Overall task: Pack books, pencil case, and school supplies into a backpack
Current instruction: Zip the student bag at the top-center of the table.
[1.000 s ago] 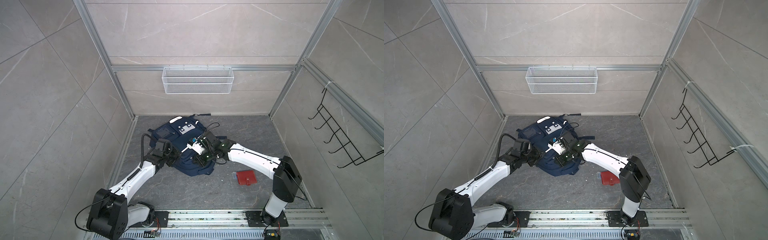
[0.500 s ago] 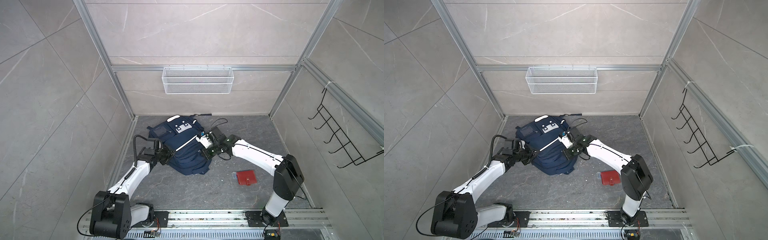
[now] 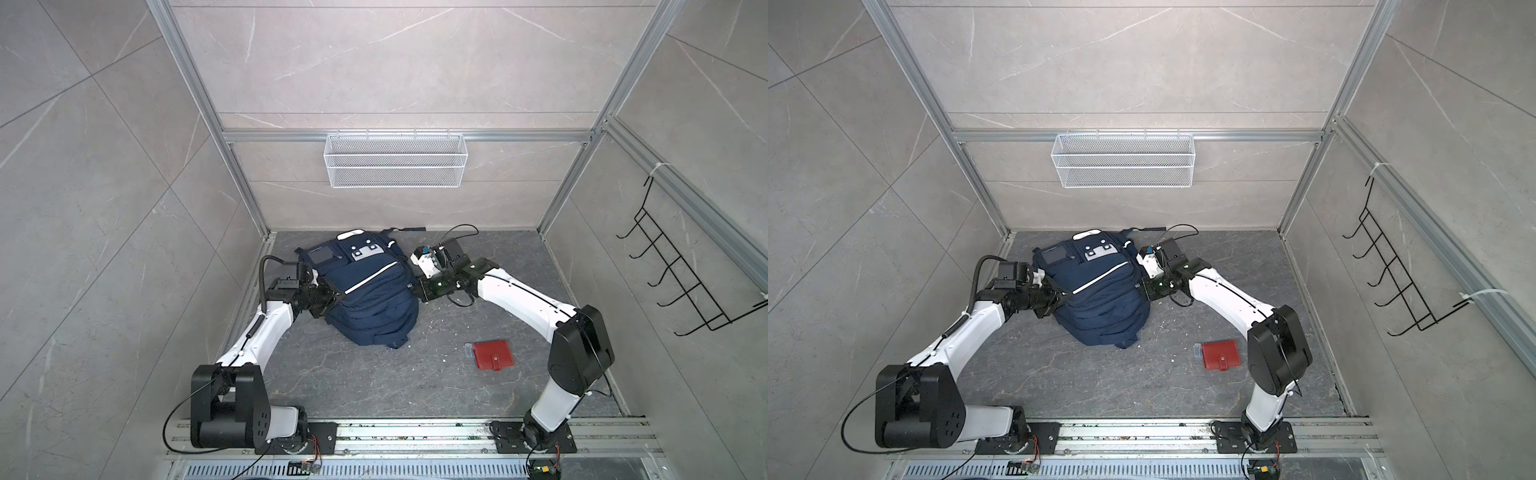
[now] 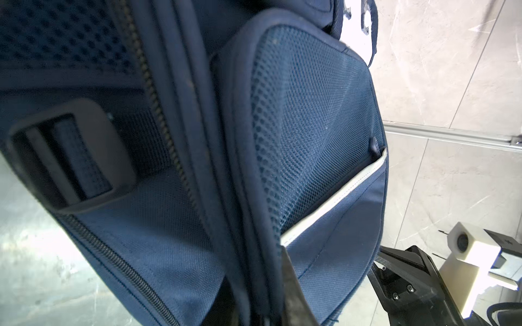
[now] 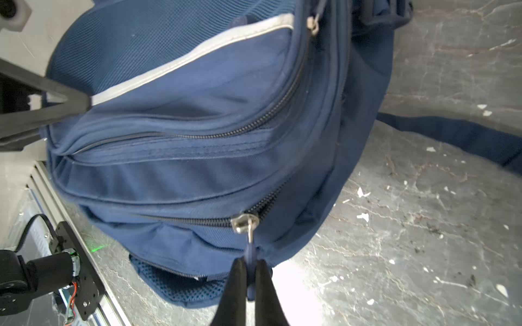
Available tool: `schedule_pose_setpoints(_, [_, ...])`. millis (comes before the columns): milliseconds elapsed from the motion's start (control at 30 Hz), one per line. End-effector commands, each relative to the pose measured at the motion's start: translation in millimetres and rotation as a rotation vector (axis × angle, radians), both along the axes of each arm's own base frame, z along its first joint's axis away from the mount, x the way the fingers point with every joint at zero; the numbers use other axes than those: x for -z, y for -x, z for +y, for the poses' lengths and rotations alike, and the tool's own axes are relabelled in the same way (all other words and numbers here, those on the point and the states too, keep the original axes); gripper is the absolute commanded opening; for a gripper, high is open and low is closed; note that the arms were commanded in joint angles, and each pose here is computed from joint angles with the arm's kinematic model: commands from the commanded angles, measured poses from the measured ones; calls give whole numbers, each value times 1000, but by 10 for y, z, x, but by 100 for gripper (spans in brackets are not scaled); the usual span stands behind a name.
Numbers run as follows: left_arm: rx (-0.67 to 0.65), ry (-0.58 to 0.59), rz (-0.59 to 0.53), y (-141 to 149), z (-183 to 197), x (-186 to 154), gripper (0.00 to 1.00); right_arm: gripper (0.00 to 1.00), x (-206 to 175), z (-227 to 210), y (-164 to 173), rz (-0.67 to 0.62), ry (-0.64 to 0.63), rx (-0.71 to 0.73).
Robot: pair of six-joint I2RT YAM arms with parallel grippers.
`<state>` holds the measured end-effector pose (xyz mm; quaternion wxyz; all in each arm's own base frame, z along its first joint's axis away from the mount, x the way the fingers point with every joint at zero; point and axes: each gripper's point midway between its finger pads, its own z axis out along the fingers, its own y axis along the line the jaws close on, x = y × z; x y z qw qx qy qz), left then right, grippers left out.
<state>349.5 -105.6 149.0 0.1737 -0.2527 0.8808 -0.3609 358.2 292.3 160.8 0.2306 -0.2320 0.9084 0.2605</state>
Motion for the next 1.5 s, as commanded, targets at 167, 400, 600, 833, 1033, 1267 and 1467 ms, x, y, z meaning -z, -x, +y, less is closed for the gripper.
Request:
schedule_pose_setpoints(167, [-79,-156,-56,-359,391,-172,73,0,-61,235,308,-48,28,-83])
schedule_pose_setpoints(400, [-57,-194,1,345,293,-274,95,0,-201,720,469,-79,-21,-190])
schedule_pose_setpoints(600, [-41,-46,0,610,-201,-245,94,0,-256,1008,695,-112,-3,-346])
schedule_pose_setpoints(833, [-121,108,-62,260,-541,-245,80,0,-222,1189,937,-115,-12,-442])
schedule_pose_setpoints(1033, [-97,114,-37,140,-697,-172,68,0,-159,1217,1014,-111,-21,-451])
schedule_pose_setpoints(1267, [-133,107,-20,153,-637,-98,0,0,-90,1123,942,-121,34,-391])
schedule_pose_setpoints(1467, [-165,86,-22,190,-496,-100,0,0,112,727,668,-110,193,-226])
